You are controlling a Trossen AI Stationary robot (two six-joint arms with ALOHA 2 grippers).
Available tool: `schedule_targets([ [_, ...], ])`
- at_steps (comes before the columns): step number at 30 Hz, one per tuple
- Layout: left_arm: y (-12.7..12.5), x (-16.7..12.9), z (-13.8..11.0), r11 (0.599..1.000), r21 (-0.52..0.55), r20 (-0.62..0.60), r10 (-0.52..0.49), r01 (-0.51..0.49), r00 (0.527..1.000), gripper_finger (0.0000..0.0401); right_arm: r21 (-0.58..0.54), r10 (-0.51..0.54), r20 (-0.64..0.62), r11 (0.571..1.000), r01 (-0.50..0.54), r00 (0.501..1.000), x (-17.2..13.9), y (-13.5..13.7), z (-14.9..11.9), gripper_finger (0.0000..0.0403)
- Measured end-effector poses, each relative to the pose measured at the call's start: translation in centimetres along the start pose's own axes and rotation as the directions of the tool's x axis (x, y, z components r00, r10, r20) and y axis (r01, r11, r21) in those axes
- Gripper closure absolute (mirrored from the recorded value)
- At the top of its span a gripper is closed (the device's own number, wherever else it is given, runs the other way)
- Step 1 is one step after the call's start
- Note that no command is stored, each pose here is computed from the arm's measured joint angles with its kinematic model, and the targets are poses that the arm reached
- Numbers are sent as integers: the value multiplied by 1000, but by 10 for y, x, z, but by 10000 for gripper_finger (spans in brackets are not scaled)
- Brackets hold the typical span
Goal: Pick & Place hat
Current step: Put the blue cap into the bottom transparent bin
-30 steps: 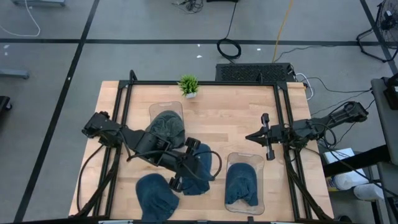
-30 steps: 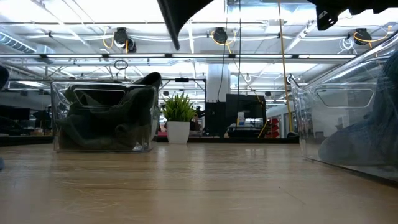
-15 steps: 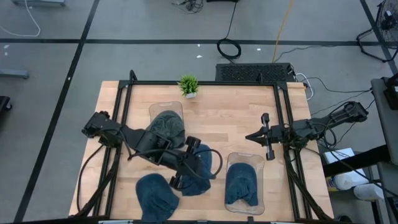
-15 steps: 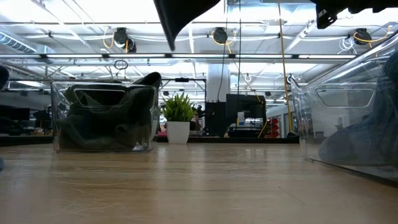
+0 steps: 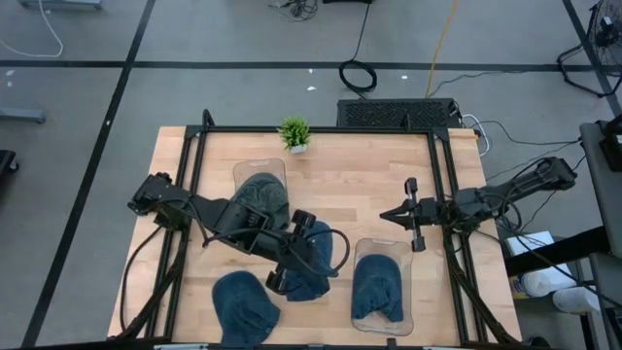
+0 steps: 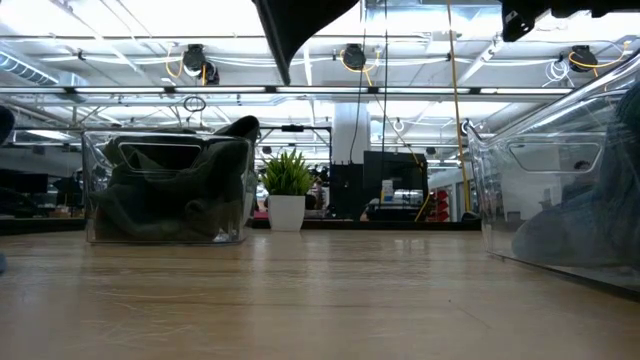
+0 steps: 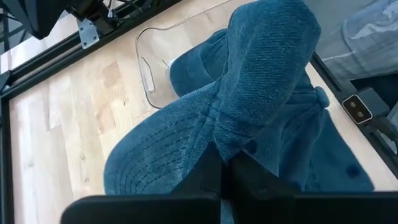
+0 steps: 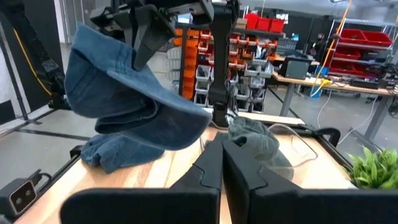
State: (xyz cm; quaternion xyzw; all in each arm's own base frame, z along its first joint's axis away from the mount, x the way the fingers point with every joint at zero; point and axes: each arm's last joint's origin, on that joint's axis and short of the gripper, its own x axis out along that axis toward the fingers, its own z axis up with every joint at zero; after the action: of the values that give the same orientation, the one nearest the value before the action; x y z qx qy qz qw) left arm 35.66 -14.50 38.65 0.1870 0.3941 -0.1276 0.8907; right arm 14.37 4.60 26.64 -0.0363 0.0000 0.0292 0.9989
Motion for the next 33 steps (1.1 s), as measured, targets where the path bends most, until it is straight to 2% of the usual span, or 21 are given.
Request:
schedule_targets([
  [9,0,0,1,1000,11,7,-1,1,1000,394,-41,3,-42,999,-5,999,17,6,-9,403],
  [14,-1,-1,11,996,48,125,-79,73,989,397,-138,6,-55,990,-14,998,30,11,-15,392],
  [19,-4,-2,18,984,113,198,-155,135,968,397,-216,84,-15,973,-86,996,47,19,-20,328],
  [26,0,3,12,988,61,153,-149,141,977,397,-330,155,52,935,-130,987,61,38,-20,213],
  [29,2,5,10,989,37,143,-150,146,978,395,-406,148,45,906,-117,988,71,49,-15,196],
  [33,5,7,8,989,27,138,-147,145,979,397,-503,126,14,858,-102,992,87,64,-14,200],
])
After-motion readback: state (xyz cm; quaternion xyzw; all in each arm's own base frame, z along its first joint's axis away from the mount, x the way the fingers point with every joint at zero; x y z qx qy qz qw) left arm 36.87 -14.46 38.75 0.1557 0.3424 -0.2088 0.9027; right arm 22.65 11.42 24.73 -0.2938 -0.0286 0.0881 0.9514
